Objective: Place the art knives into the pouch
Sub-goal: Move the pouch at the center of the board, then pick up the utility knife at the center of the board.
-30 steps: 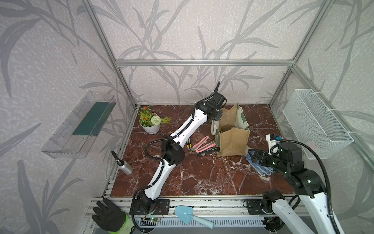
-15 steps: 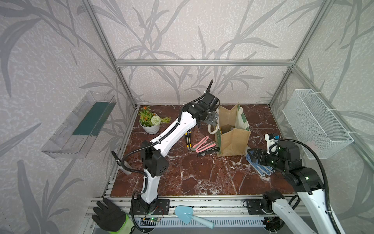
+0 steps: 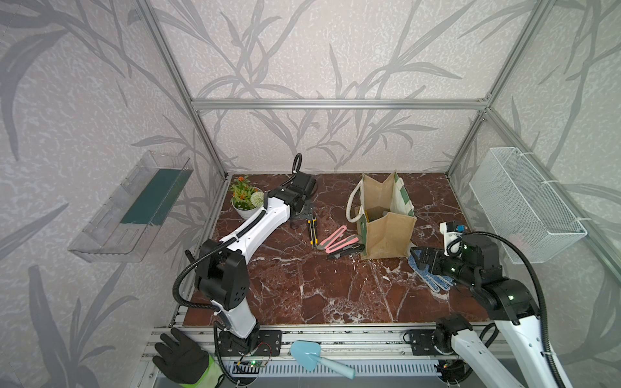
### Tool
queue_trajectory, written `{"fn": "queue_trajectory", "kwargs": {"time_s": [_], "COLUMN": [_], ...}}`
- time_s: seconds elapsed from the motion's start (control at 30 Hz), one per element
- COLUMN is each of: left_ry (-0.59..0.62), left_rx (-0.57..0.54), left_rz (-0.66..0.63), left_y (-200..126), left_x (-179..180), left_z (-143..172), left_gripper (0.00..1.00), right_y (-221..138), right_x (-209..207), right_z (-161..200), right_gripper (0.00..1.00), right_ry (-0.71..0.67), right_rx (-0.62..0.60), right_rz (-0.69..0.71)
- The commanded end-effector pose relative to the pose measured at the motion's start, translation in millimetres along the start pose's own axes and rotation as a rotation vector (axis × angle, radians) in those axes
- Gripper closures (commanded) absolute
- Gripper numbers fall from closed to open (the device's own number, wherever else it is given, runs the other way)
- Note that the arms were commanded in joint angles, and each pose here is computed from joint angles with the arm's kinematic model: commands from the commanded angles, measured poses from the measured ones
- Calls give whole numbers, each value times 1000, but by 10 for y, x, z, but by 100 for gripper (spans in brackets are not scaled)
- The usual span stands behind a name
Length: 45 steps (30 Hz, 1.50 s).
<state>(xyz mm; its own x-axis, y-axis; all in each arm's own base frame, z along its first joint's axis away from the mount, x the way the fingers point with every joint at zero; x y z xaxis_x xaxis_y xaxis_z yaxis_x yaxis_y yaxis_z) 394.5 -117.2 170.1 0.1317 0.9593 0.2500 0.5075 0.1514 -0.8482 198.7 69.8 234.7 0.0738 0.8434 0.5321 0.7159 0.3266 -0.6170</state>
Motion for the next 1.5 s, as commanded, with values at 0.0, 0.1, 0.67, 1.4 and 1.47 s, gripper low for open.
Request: {"fn": "queue_trajectory", "kwargs": {"time_s": [0.0, 0.1, 0.67, 1.4, 1.47], "left_ry": [-34, -30, -25, 15, 17], "left_rx": [18, 69, 159, 273, 280], "left_rz": [49, 78, 197, 171, 171], "left_y": [182, 367, 920, 1408, 1433], "left_x": [-137, -224, -656, -800, -807], "left_z": [17, 95, 60, 208, 228], "left_gripper": [15, 21, 43, 52, 58], "right_y": [21, 29, 25, -41, -46], "right_x": [-8, -8, -91, -128, -129], "right_z": [7, 4, 60, 52, 40], "right_gripper": [10, 10, 10, 10, 10], "right_ry": [-7, -6, -8, -18, -18], "right_rx": [-2, 4, 1, -16, -21], "right_rz": [-4, 1, 27, 50, 53]}}
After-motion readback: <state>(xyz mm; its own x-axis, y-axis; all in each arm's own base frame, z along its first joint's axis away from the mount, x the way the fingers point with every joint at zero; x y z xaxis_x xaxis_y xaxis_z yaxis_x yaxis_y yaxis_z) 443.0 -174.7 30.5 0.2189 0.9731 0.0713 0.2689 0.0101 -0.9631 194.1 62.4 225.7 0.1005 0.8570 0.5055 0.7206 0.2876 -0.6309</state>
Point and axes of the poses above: each gripper's point midway between its finger pads, its own y axis out along the fingers, its own x axis along the line the jaws close on, z = x × y, the point moved 1 cm from there along -y, back along the fingers, and after that the axes turned 12 degrees about y, right-handed, at the moved point
